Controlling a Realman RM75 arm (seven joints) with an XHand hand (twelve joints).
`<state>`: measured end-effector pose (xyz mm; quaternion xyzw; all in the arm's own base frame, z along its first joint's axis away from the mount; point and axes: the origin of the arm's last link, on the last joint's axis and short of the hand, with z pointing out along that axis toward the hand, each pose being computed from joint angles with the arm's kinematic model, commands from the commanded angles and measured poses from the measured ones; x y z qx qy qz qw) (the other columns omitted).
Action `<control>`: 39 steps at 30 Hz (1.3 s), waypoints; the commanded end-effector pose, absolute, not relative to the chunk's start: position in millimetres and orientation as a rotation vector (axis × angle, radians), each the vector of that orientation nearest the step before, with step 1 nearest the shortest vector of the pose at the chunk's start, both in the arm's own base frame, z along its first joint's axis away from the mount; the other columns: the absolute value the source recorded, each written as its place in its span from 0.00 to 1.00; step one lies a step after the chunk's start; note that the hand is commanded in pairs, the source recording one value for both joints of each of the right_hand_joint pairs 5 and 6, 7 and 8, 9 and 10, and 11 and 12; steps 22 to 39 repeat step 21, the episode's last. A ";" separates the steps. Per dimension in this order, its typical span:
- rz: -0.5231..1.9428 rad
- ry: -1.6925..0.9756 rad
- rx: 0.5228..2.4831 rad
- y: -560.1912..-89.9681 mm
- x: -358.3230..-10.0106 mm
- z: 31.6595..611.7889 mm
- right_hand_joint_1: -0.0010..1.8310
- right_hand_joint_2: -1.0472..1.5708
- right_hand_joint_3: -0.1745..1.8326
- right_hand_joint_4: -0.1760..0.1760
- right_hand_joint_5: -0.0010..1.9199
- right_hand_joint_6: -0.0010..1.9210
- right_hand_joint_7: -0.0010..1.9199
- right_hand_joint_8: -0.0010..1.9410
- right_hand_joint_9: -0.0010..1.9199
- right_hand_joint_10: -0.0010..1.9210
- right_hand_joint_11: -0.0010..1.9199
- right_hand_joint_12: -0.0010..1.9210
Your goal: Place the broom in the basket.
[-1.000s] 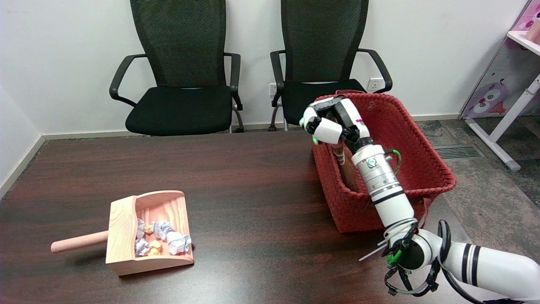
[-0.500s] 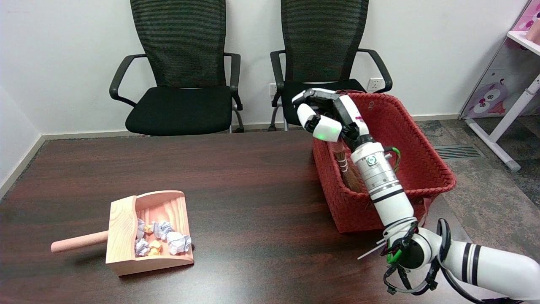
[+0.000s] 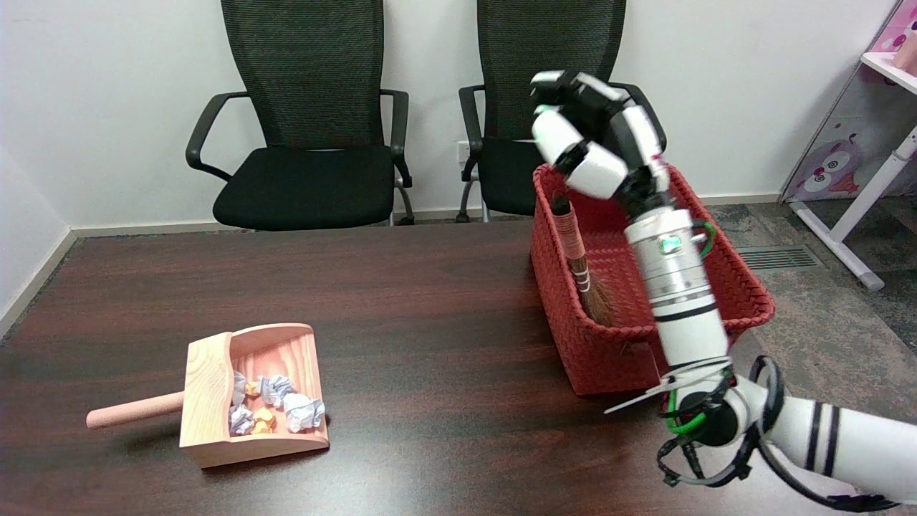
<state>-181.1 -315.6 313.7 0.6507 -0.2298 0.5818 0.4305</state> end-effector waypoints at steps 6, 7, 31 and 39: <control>1.682 -0.463 1.796 -247.4 -81.6 346.0 0.39 0.68 0.53 0.00 0.36 0.36 0.36 0.35 0.22 0.22 0.38 0.38; 1.680 -0.460 1.781 -248.8 -83.3 349.1 0.39 0.68 0.52 0.00 0.36 0.36 0.36 0.36 0.23 0.23 0.39 0.39; 1.650 -0.571 1.648 -258.9 -102.6 357.7 0.39 0.72 0.51 0.00 0.41 0.41 0.41 0.40 0.30 0.30 0.51 0.51; 1.650 -0.571 1.648 -258.9 -102.6 357.7 0.39 0.72 0.51 0.00 0.41 0.41 0.41 0.40 0.30 0.30 0.51 0.51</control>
